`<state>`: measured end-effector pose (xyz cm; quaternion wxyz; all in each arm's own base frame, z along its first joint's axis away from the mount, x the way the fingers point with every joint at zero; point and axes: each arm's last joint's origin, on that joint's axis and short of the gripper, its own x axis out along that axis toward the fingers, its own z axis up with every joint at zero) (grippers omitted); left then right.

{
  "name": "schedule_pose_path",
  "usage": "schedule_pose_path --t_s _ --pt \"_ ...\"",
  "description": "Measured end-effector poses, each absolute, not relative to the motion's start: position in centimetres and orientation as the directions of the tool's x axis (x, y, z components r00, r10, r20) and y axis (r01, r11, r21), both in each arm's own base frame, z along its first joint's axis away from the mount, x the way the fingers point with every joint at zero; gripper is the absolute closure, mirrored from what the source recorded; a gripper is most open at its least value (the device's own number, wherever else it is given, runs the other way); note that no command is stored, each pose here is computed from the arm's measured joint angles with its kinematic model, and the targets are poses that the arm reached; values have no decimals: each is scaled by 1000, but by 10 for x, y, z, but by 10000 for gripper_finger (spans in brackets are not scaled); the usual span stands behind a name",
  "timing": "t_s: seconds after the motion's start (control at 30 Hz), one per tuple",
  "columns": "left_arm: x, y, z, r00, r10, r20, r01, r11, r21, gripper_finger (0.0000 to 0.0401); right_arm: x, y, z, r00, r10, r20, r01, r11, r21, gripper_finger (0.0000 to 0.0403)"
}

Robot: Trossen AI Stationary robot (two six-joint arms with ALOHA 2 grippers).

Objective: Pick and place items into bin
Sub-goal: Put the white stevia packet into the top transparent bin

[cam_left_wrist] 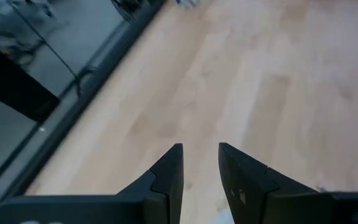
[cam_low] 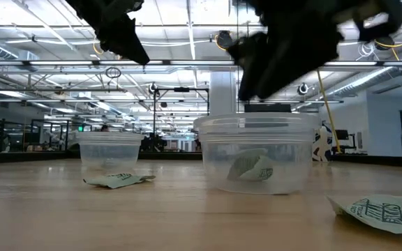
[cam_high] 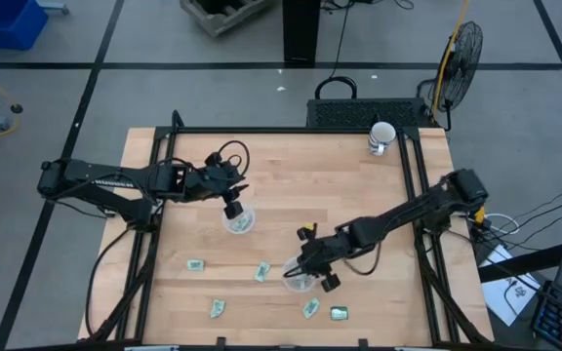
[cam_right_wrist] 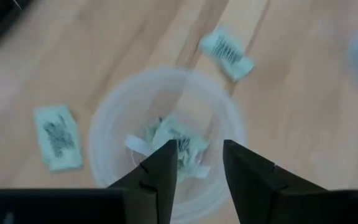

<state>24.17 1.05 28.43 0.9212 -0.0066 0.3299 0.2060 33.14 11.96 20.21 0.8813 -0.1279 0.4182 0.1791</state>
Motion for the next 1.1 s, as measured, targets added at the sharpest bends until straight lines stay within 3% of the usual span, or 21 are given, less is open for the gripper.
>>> schedule_pose_path --t_s 0.13,0.3,0.4,0.53,0.67,0.8,0.93,1.1 --pt "234 8 276 639 290 -712 -330 940 86 293 315 114 241 656 234 -717 -415 906 -84 290" --pt "214 3 261 444 190 -876 -395 919 -1 293 296 105 280 734 255 -629 -408 907 -107 303" --pt "201 -4 255 321 108 -941 -446 894 -49 293 287 100 295 764 260 -591 -427 890 -161 308" --pt "193 -19 246 239 -13 -971 -484 865 -131 293 281 96 303 773 254 -581 -452 864 -224 309" --pt "183 -40 225 163 -115 -980 -550 814 -187 293 279 90 299 769 159 -619 -401 874 -274 310" --pt "167 -57 204 73 -133 -988 -627 764 -150 293 280 80 293 755 18 -655 -316 886 -339 310" --pt "160 -71 194 58 -139 -989 -634 760 -144 293 283 72 287 773 -24 -635 -272 890 -365 310" --pt "162 -87 191 146 -193 -970 -591 770 -242 293 284 62 271 777 -49 -628 -247 894 -375 310"
